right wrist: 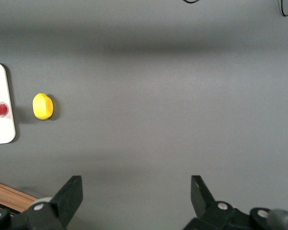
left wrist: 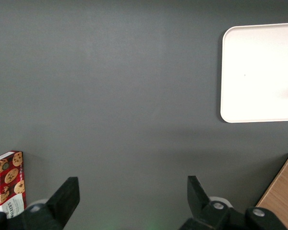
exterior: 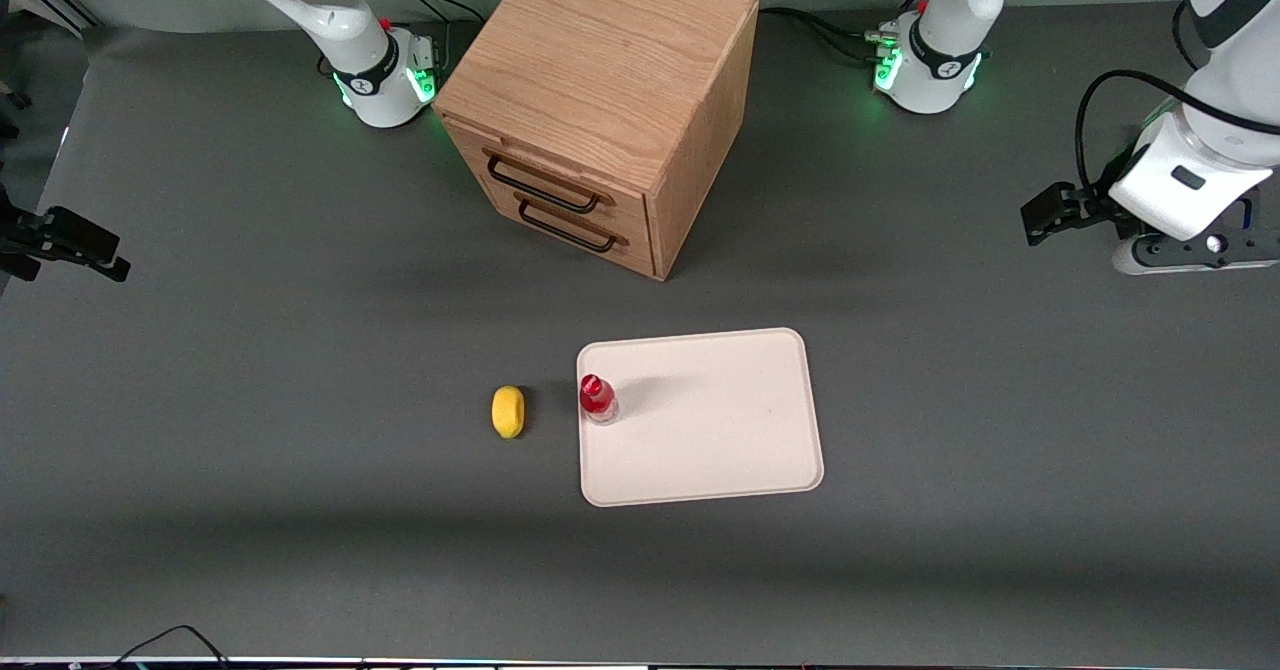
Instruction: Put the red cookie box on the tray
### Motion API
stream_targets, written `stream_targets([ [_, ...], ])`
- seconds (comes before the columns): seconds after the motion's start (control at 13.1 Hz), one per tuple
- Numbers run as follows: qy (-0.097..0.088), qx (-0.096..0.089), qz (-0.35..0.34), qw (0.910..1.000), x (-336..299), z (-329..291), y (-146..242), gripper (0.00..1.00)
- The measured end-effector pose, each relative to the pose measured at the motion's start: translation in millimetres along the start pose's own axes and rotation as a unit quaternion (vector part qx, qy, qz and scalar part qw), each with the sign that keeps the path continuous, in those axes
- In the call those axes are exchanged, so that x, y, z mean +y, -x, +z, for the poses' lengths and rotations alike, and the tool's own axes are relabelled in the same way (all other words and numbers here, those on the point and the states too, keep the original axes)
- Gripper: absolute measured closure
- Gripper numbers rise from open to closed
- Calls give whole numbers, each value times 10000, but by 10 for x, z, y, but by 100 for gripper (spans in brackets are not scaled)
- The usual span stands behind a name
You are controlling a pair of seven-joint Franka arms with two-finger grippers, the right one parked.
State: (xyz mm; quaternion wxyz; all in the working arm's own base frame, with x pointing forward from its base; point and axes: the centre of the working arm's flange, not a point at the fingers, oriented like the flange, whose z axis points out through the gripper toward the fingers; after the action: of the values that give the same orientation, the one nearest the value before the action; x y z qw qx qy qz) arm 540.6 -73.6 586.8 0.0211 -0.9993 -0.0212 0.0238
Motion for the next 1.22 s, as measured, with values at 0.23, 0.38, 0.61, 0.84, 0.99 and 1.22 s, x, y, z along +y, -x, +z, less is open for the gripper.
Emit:
stream_targets([
  [0.23,0,0,2,10000,1,0,0,0],
  [0.38,0,-2,3,10000,3,1,0,0],
  [0.61,-2,-16,18,10000,19,17,-6,0],
  [0.84,-4,-16,52,10000,56,18,0,0],
  [0.99,-5,-16,63,10000,68,18,2,0],
  [1.22,-5,-16,63,10000,68,18,2,0],
])
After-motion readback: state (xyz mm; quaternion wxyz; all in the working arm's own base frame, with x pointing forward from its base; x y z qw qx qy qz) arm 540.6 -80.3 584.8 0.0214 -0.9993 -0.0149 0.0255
